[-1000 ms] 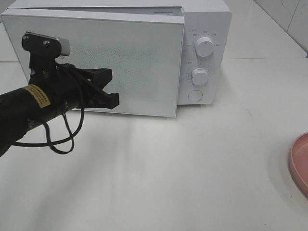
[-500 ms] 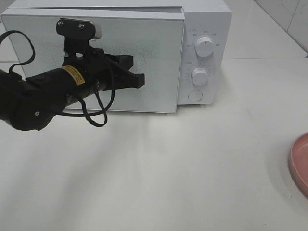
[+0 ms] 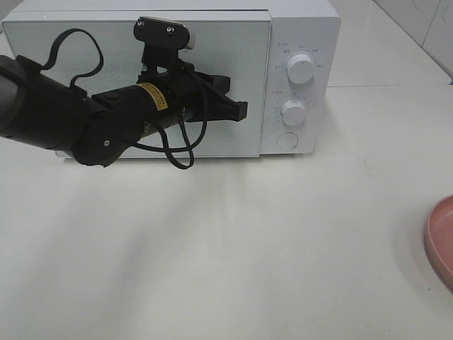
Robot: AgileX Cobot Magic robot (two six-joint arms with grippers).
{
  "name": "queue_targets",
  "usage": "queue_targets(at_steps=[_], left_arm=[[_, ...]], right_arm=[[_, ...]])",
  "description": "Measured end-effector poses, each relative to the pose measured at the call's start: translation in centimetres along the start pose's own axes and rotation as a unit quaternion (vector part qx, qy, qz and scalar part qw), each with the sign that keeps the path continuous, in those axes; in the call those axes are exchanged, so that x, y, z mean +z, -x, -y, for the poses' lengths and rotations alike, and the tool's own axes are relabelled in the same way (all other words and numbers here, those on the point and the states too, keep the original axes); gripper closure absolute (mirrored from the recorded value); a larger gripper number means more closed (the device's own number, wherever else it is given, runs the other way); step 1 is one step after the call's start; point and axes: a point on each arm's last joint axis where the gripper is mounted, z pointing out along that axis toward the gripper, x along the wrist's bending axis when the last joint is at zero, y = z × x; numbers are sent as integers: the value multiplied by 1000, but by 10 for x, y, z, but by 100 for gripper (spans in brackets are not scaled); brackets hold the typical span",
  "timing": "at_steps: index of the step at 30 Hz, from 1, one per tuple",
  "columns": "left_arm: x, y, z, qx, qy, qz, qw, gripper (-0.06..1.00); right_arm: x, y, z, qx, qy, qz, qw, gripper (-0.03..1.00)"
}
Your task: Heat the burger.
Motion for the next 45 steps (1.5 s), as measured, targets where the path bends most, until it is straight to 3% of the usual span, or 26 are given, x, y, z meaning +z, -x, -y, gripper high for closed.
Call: queue_targets(at_steps=[12, 19, 22, 25, 26, 27, 28, 29, 30, 31, 32, 34, 37, 38, 40, 42, 43, 44, 45], left_arm=[[13, 5, -4, 2, -4, 4, 1000, 94], [-9, 10, -21, -21, -49, -12, 999, 94], [-26, 24, -18, -17, -78, 1, 997, 94], [-44, 40, -14, -10, -98, 19, 995, 76], [-55, 51, -10, -5, -114, 31, 993, 49], [-55, 51, -10, -5, -114, 31, 993, 49], [-65, 58, -7, 0, -129, 39, 991, 21], [-70, 61, -6, 1, -140, 42, 989, 11], [-70, 61, -6, 1, -140, 42, 989, 11], [-79, 65, -3, 6, -166, 45, 985, 2], [-79, 65, -3, 6, -166, 45, 985, 2], [-90, 66, -1, 12, -220, 41, 974, -3], [-97, 65, 0, 14, -255, 35, 966, -3], [-106, 64, 0, 16, -293, 29, 956, -4], [-111, 63, -1, 16, -312, 26, 950, -4], [-126, 61, -5, 20, -359, 17, 933, -4], [-126, 61, -5, 20, -359, 17, 933, -4], [-138, 60, -7, 23, -394, 11, 919, -4], [-143, 59, -9, 24, -407, 9, 913, -4]], right_arm=[[0, 0, 0, 0, 0, 0, 1000, 21], [0, 0, 0, 0, 0, 0, 1000, 21], [0, 0, 0, 0, 0, 0, 1000, 21], [0, 0, 0, 0, 0, 0, 1000, 21], [0, 0, 0, 0, 0, 0, 1000, 21], [0, 0, 0, 0, 0, 0, 1000, 21], [0, 0, 0, 0, 0, 0, 1000, 21], [0, 0, 0, 0, 0, 0, 1000, 21], [0, 0, 0, 0, 0, 0, 1000, 21], [0, 0, 0, 0, 0, 0, 1000, 21], [0, 0, 0, 0, 0, 0, 1000, 21], [0, 0, 0, 0, 0, 0, 1000, 21], [0, 0, 0, 0, 0, 0, 1000, 21], [0, 0, 0, 0, 0, 0, 1000, 21], [0, 0, 0, 0, 0, 0, 1000, 21], [0, 0, 0, 0, 0, 0, 1000, 21], [0, 0, 0, 0, 0, 0, 1000, 21], [0, 0, 0, 0, 0, 0, 1000, 21], [0, 0, 0, 0, 0, 0, 1000, 21]])
